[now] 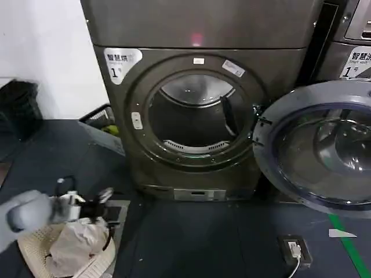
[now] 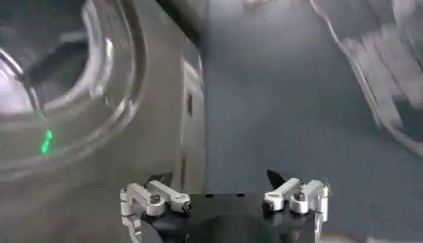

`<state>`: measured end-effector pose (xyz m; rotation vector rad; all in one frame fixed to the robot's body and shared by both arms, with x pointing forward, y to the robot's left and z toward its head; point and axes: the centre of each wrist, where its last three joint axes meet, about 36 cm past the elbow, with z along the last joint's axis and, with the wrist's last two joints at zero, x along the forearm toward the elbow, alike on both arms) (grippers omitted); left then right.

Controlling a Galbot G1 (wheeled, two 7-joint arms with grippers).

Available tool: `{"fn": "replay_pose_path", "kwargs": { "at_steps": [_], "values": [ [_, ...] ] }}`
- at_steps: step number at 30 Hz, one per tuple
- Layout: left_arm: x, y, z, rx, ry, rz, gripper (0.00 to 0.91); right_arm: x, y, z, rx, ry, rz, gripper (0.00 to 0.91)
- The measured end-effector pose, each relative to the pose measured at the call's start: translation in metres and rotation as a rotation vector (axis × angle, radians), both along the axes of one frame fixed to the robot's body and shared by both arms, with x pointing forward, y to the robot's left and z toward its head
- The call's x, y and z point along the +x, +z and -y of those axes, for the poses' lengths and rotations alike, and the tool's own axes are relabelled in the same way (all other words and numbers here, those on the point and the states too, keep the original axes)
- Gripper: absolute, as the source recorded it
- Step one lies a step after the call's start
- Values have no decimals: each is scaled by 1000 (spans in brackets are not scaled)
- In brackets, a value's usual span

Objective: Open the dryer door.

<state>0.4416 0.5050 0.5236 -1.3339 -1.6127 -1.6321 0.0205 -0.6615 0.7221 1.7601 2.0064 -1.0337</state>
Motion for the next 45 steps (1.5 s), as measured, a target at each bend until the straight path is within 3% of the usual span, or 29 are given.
{"fn": "replay_pose_path", "kwargs": {
  "at_steps": [11, 23, 34, 45],
  "values": [
    [7, 19, -51, 208, -115, -119, 907, 6, -2, 6, 13, 12, 8, 907],
    [12, 35, -75, 297, -141, -143, 907, 9, -2, 7, 11, 15, 15, 907],
    [14, 38, -83, 289, -128, -141, 907, 8, 2, 2, -1, 17, 5, 907],
    [15, 57, -88, 324, -124, -146, 907, 7, 2, 0, -4, 17, 0, 907]
  ]
}}
